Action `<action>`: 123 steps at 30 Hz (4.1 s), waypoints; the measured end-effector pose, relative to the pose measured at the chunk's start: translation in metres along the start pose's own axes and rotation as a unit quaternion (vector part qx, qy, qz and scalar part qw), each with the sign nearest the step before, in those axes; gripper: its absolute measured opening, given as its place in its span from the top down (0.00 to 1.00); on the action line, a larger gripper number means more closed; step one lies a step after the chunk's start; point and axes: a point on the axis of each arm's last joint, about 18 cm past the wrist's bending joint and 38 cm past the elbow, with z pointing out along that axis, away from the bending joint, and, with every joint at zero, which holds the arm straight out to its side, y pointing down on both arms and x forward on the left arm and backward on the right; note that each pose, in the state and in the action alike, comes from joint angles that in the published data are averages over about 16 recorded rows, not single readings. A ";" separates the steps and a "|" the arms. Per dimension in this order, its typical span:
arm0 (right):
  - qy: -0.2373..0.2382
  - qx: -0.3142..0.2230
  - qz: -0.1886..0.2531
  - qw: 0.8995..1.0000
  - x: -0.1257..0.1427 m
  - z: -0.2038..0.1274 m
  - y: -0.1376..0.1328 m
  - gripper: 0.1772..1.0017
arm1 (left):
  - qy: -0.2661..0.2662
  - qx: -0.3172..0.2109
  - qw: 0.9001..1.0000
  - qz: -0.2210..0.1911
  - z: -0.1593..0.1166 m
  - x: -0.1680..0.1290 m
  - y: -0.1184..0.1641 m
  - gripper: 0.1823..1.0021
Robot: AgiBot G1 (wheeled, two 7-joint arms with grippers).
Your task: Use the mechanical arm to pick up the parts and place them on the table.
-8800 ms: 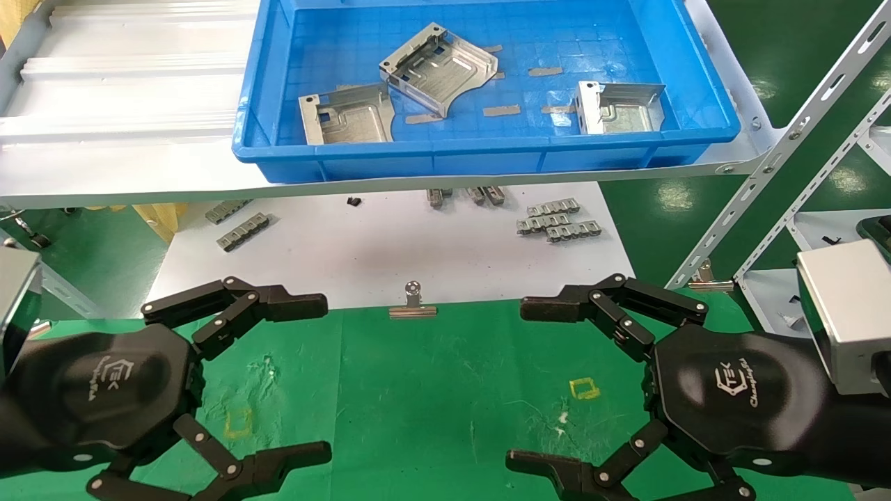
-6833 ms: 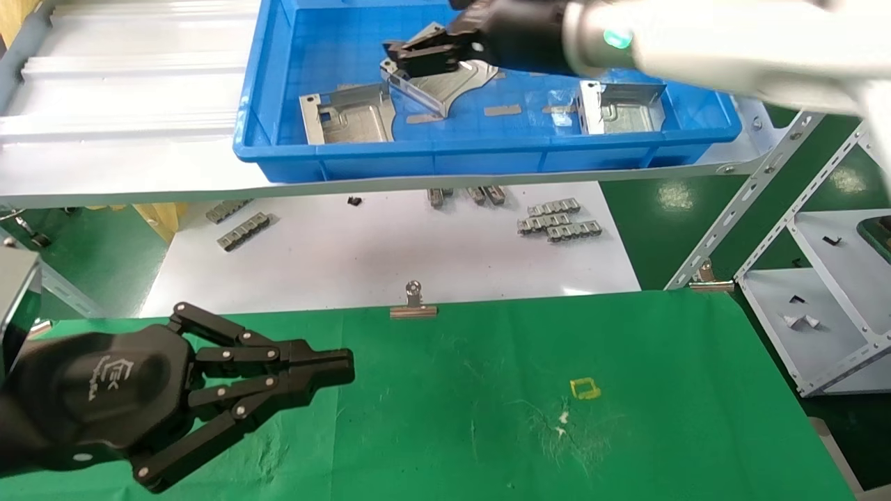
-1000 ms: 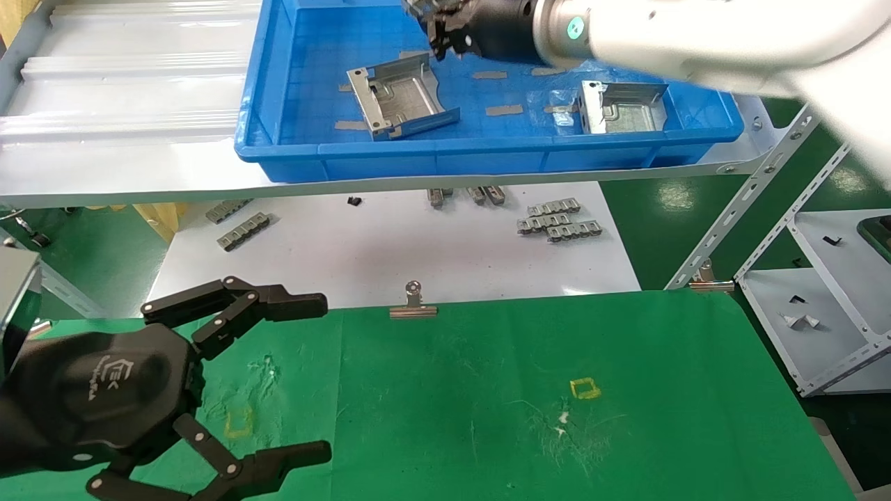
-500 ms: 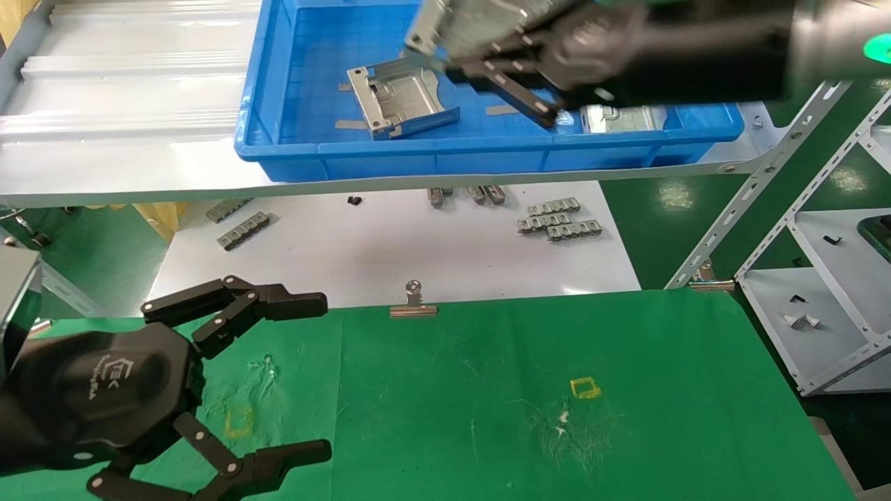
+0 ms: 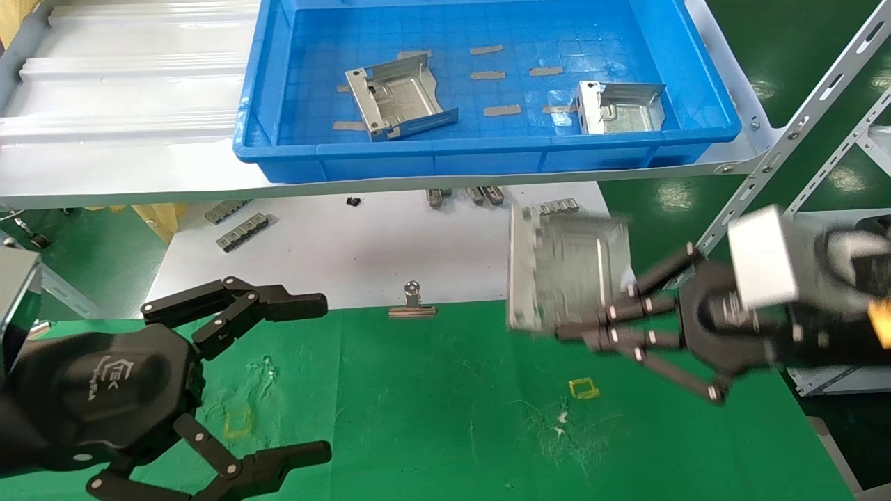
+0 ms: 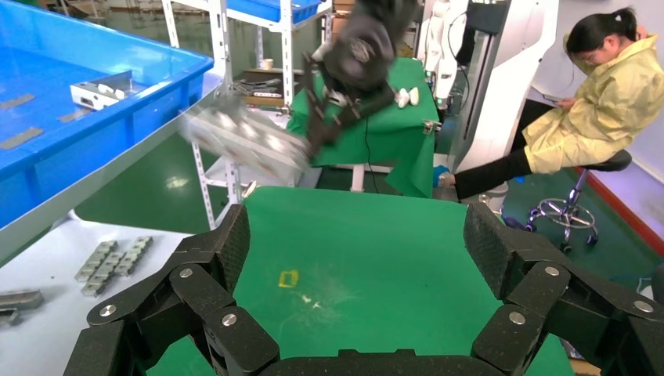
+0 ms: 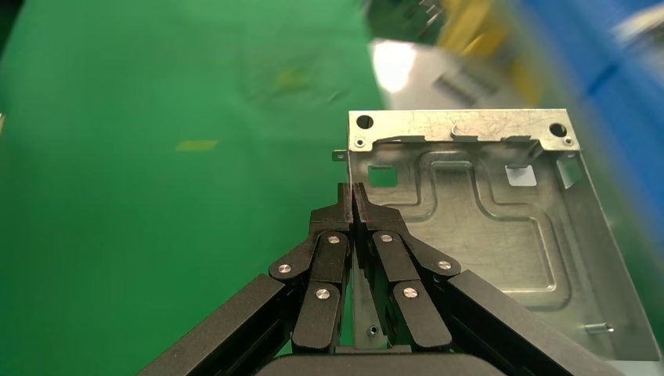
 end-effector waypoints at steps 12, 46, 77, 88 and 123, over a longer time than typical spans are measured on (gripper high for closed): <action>-0.028 -0.071 0.007 0.997 -0.041 0.032 0.108 0.98 | 0.000 0.000 1.000 0.000 0.000 0.000 0.000 0.00; -0.047 -0.106 -0.034 0.993 -0.028 0.073 0.182 0.93 | 0.000 0.000 1.000 0.000 0.000 0.000 0.000 0.00; -0.024 0.037 0.110 0.993 -0.017 0.050 0.121 0.24 | 0.000 0.000 1.000 0.000 0.000 0.000 0.000 0.00; -0.023 0.037 0.103 0.994 -0.016 0.052 0.120 0.06 | 0.000 0.000 1.000 0.000 0.000 0.000 0.000 0.00; -0.033 0.189 0.158 0.969 -0.048 0.056 0.055 0.00 | 0.000 0.000 1.000 0.000 0.000 0.000 0.000 0.00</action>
